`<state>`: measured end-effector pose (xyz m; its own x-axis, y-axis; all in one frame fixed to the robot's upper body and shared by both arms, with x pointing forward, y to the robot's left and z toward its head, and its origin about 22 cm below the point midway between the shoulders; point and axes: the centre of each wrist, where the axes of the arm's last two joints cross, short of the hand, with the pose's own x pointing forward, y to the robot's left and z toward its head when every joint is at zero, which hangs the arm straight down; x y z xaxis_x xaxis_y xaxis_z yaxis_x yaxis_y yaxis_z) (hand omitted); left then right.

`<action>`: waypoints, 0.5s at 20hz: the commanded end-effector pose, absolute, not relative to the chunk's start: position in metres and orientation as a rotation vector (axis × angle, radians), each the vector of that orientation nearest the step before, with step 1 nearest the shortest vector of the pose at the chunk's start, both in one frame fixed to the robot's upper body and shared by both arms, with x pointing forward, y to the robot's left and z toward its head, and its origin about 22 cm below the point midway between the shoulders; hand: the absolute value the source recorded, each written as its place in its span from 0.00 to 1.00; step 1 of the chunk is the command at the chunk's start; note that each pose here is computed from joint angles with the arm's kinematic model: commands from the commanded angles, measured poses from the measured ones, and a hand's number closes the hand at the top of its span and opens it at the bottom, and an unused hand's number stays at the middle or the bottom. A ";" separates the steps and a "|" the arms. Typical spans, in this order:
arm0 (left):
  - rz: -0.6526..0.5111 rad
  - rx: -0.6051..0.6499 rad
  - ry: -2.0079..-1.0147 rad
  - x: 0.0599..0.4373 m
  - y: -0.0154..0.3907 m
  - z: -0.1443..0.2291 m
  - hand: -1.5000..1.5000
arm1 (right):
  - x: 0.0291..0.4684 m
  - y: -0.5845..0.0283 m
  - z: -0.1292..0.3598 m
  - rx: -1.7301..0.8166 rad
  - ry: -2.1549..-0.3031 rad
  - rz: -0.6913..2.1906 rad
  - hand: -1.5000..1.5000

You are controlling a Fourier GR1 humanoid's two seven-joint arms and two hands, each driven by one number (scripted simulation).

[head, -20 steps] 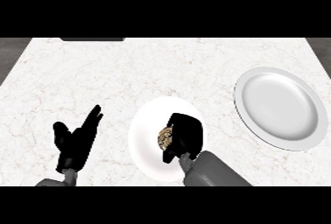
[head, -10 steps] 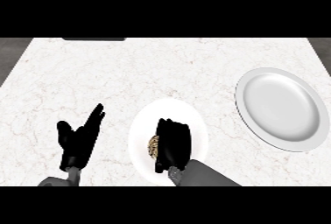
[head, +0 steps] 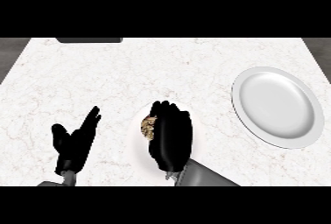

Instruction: Pick the cupcake from the plate and place it in the plate

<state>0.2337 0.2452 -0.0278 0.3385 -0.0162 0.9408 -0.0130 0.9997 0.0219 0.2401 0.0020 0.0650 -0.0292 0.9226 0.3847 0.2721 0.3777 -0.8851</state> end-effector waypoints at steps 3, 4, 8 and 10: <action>0.006 0.022 -1.188 0.224 0.248 -0.036 0.50 | 0.242 -0.013 0.088 -1.128 -1.520 0.269 1.00; 0.038 0.033 -1.186 0.225 0.245 -0.039 0.50 | 0.249 -0.023 0.094 -1.146 -1.532 0.208 1.00; 0.031 0.024 -1.188 0.227 0.255 -0.033 0.50 | 0.247 -0.049 0.094 -1.145 -1.520 0.069 1.00; -0.006 0.014 -1.188 0.227 0.240 -0.030 0.50 | 0.249 -0.064 0.084 -1.146 -1.537 -0.004 1.00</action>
<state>0.2301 0.2500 -0.0258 0.3371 -0.0071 0.9414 -0.0306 0.9994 0.0185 0.2507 -0.0469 0.0886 0.0560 0.8058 0.5895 0.5419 0.4713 -0.6958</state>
